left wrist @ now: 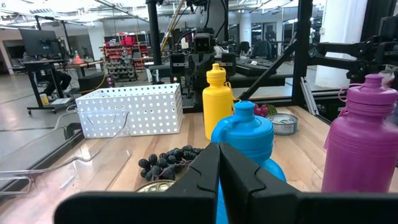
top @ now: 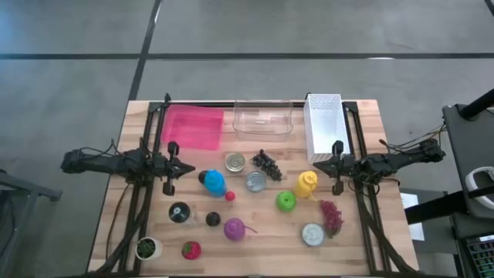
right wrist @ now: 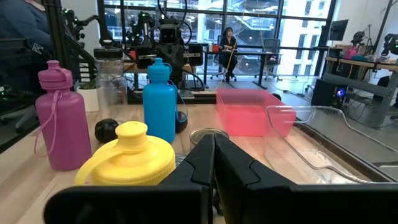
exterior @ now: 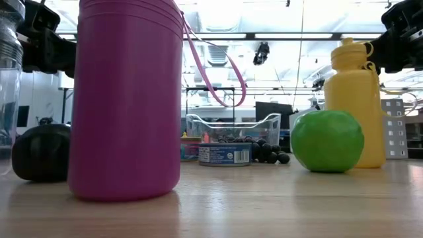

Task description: Pick & Place Food Item

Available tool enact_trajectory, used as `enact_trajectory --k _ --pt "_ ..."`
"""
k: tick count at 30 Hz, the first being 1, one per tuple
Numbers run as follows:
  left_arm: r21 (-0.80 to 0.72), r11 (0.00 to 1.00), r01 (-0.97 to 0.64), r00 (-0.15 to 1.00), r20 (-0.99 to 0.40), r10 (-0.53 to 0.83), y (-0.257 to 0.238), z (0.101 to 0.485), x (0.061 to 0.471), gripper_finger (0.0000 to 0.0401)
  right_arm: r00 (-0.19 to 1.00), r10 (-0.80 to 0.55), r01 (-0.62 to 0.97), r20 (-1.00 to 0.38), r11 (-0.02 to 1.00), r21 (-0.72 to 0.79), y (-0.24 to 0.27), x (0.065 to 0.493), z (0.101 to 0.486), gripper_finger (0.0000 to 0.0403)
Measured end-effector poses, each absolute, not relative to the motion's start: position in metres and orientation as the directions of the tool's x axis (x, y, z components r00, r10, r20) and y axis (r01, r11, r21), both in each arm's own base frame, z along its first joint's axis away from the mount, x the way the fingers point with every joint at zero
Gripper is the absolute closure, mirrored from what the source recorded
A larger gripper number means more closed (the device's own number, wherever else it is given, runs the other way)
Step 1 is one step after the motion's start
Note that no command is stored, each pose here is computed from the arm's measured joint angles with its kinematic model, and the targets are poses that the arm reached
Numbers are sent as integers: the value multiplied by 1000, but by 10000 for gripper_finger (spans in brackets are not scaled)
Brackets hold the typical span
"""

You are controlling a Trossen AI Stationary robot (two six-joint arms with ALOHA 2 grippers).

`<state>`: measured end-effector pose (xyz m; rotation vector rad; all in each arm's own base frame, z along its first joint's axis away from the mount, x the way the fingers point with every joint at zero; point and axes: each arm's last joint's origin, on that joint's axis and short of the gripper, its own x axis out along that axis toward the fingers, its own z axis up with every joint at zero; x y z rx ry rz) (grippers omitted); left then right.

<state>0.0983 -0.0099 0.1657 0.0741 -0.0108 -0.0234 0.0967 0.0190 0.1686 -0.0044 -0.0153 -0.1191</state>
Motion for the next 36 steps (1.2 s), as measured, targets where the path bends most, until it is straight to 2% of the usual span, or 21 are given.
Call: enact_trajectory --k 11,16,27,36 --pt "74 997 23 1000 10 -24 -10 166 98 385 993 -119 119 15 993 -2 19 97 169 394" --pt "75 997 22 1000 10 -23 -10 166 98 385 993 -118 117 22 992 54 19 97 169 394" --pt "75 997 23 1000 10 -24 -10 166 98 385 961 -128 141 245 989 -34 18 93 192 394" --pt "77 997 23 1000 10 -24 -10 166 98 385 959 -129 151 254 986 -70 18 93 193 394"
